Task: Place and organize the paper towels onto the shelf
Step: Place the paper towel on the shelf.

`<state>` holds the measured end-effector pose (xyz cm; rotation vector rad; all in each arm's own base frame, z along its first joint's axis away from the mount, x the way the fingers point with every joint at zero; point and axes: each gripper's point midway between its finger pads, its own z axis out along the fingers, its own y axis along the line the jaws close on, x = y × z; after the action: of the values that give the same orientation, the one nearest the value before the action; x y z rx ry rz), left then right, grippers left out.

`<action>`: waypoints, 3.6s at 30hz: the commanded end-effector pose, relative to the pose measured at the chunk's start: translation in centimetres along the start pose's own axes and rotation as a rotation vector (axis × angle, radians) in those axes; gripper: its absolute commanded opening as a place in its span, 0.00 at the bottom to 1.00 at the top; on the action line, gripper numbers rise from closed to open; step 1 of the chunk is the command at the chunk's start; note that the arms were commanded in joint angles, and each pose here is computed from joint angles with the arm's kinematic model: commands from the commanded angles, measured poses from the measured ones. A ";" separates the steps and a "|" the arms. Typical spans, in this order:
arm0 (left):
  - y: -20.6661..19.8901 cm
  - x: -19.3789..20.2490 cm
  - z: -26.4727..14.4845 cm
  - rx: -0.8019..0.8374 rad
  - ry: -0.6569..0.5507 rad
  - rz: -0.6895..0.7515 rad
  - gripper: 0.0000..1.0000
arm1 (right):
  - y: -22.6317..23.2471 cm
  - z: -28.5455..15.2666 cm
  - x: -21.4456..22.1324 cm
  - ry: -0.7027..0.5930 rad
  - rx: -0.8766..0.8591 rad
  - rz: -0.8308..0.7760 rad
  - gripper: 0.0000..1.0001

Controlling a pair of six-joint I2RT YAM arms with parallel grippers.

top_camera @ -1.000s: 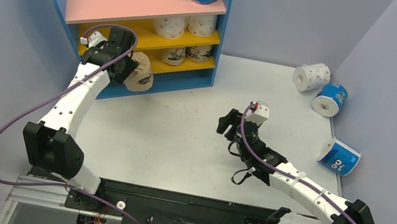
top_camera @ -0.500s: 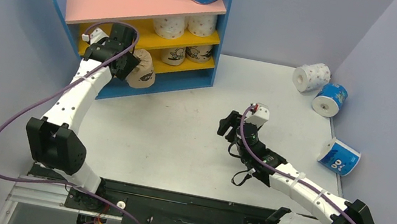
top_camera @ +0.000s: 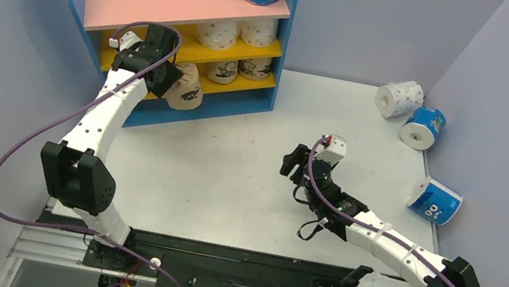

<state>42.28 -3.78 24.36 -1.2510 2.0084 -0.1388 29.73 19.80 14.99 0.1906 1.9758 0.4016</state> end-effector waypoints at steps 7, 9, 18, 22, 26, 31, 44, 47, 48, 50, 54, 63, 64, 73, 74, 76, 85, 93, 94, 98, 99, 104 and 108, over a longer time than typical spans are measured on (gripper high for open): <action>-3.6 -3.2 -0.3 0.094 -0.105 -0.130 0.37 | 0.5 -0.4 -1.2 -0.053 -0.019 0.010 0.64; -3.8 -3.5 -0.3 0.100 -0.118 -0.138 0.37 | 0.6 -0.3 -1.1 -0.053 -0.029 0.013 0.64; -5.2 -4.1 0.0 0.171 -0.154 -0.185 0.37 | 3.0 -0.9 -1.3 -0.109 -0.203 0.088 0.64; -5.5 -3.5 0.4 0.183 -0.156 -0.170 0.37 | 3.5 -0.8 -0.9 -0.093 -0.227 0.071 0.64; -5.6 -2.9 1.0 0.171 -0.157 -0.150 0.37 | 3.6 -0.6 -0.6 -0.077 -0.225 0.068 0.64; -5.8 -3.0 1.4 0.168 -0.180 -0.141 0.38 | 3.6 -0.6 -0.7 -0.082 -0.224 0.066 0.64; -6.1 -4.4 1.2 0.190 -0.266 -0.131 0.39 | 8.5 -0.4 0.3 -0.034 -0.439 -0.050 0.66; -5.8 -4.7 1.1 0.186 -0.281 -0.117 0.41 | 10.3 -0.1 0.8 0.017 -0.477 -0.122 0.66; -5.8 -4.9 0.9 0.191 -0.288 -0.116 0.42 | 10.7 -0.1 0.0 -0.016 -0.480 -0.110 0.66; -5.8 -5.1 0.6 0.200 -0.298 -0.106 0.43 | 11.4 0.0 -1.3 -0.093 -0.488 -0.081 0.66; -5.9 -5.6 0.1 0.210 -0.316 -0.089 0.44 | 13.2 0.6 -4.2 -0.253 -0.492 0.003 0.67; -5.9 -5.5 0.1 0.214 -0.314 -0.075 0.45 | 21.8 5.3 -3.7 -0.330 -0.676 -0.142 0.77; -5.9 -5.5 0.1 0.214 -0.313 -0.076 0.45 | 21.9 6.3 -2.6 -0.319 -0.671 -0.153 0.77; -5.9 -4.9 0.3 0.216 -0.284 -0.084 0.45 | 26.6 10.6 -3.6 -0.394 -0.709 -0.079 0.75; -5.9 -5.0 0.3 0.216 -0.283 -0.084 0.45 | 27.2 11.1 -3.6 -0.400 -0.713 -0.072 0.74; -6.0 -5.0 0.2 0.221 -0.280 -0.085 0.45 | 27.9 11.9 -3.6 -0.409 -0.717 -0.060 0.74; -6.4 -4.8 -0.2 0.240 -0.262 -0.084 0.45 | 30.1 14.5 -3.2 -0.424 -0.715 -0.028 0.69; -6.4 -4.9 -0.7 0.253 -0.259 -0.060 0.46 | 30.5 16.0 -3.3 -0.419 -0.698 -0.005 0.67; -6.4 -4.8 -0.8 0.258 -0.253 -0.057 0.47 | 30.5 16.2 -3.4 -0.419 -0.699 -0.002 0.67; -6.3 -4.5 -1.2 0.271 -0.239 -0.056 0.49 | 30.6 16.6 -3.5 -0.414 -0.702 0.003 0.66; -6.2 -4.4 -1.2 0.270 -0.235 -0.054 0.49 | 30.6 16.7 -3.6 -0.413 -0.701 0.005 0.66; -6.1 -4.7 -2.1 0.284 -0.238 -0.057 0.51 | 30.4 17.3 -3.8 -0.402 -0.697 0.027 0.66; -5.8 -4.8 -2.6 0.284 -0.238 -0.053 0.55 | 30.7 17.5 -4.0 -0.393 -0.706 0.039 0.66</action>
<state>45.06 -4.84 24.95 -1.0924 1.9009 -0.1765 44.79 50.51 21.06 -0.1754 1.4060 0.9357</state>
